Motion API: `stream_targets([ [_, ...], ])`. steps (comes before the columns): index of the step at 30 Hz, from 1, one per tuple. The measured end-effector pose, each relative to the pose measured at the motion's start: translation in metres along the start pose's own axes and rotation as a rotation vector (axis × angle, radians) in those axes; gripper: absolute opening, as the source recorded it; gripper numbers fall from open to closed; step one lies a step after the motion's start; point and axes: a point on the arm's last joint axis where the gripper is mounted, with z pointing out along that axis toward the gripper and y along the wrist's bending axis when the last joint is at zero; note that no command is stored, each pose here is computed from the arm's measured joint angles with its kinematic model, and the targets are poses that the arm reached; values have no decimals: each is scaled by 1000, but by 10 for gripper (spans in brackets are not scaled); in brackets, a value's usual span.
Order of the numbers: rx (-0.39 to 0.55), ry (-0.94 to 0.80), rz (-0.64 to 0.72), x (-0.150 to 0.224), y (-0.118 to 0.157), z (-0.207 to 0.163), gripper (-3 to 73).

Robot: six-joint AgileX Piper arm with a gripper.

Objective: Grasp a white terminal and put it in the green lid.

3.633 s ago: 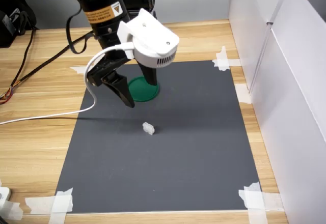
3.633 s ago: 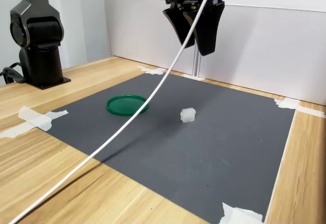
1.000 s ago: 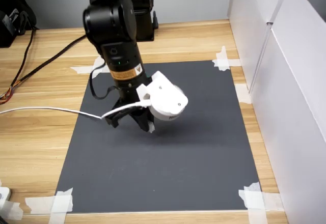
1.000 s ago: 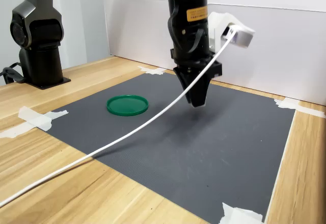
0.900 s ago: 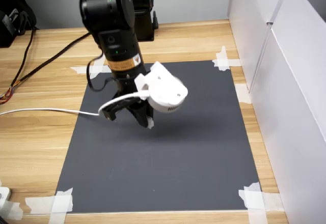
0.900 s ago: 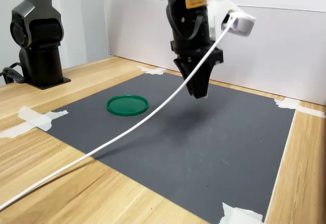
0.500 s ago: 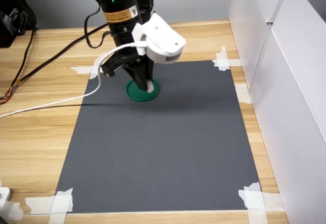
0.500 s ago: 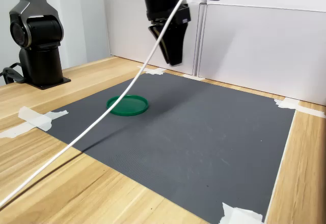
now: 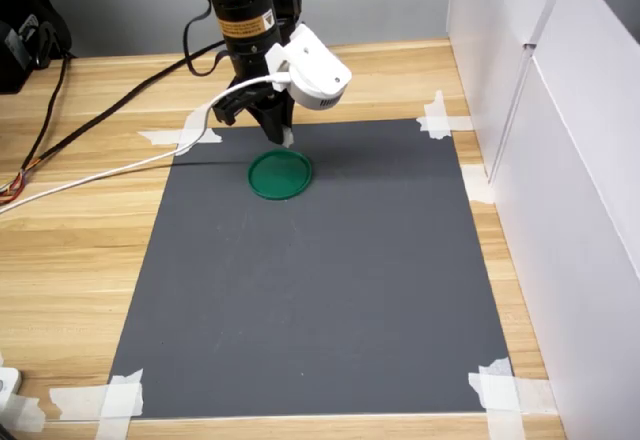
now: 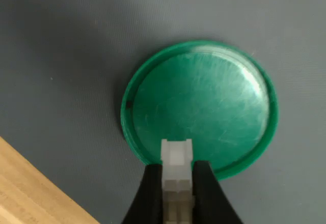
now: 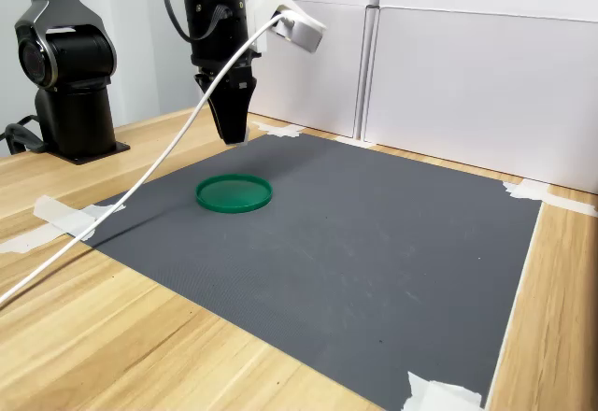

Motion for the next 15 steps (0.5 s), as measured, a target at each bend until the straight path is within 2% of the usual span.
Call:
stream_targets([
  [6,46,-13,2,1,-2,9,87],
  [15,16,70,-34,3,-8,31,89],
])
